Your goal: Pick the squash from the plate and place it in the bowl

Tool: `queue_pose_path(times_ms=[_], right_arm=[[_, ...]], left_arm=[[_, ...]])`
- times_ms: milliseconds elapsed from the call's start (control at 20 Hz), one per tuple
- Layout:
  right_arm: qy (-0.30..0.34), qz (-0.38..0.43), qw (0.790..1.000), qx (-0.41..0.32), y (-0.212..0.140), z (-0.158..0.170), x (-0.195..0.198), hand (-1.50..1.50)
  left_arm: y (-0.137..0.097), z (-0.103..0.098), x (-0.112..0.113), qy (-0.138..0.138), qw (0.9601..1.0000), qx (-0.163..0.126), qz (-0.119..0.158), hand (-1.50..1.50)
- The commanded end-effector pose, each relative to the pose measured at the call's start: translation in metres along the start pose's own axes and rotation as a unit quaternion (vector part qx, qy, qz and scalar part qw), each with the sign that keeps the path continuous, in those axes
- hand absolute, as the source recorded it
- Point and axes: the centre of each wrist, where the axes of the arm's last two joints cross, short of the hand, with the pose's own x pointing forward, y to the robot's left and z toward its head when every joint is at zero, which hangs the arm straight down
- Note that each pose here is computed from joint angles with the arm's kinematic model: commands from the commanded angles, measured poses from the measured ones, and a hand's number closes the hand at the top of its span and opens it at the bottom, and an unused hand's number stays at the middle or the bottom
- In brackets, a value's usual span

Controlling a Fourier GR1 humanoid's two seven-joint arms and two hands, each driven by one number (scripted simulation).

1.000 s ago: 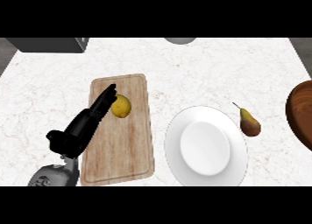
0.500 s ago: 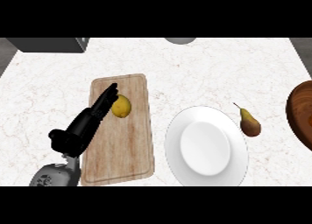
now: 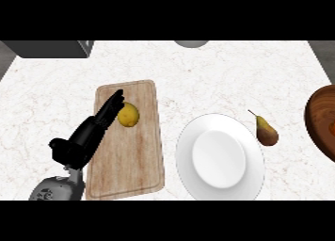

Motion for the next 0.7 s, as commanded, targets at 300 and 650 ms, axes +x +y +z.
queue_pose_path(times_ms=[300, 650], right_arm=[[0.074, -0.119, 0.986, -0.091, -0.083, 0.011, -0.074, -1.5], [0.07, -0.158, 0.976, -0.136, -0.171, 0.06, -0.147, -1.5]], left_arm=[[0.0, -0.009, 0.005, 0.0, 1.0, 0.005, 0.003, 0.0], [0.004, 0.002, 0.008, -0.008, 0.9999, 0.008, -0.003, 0.0]])
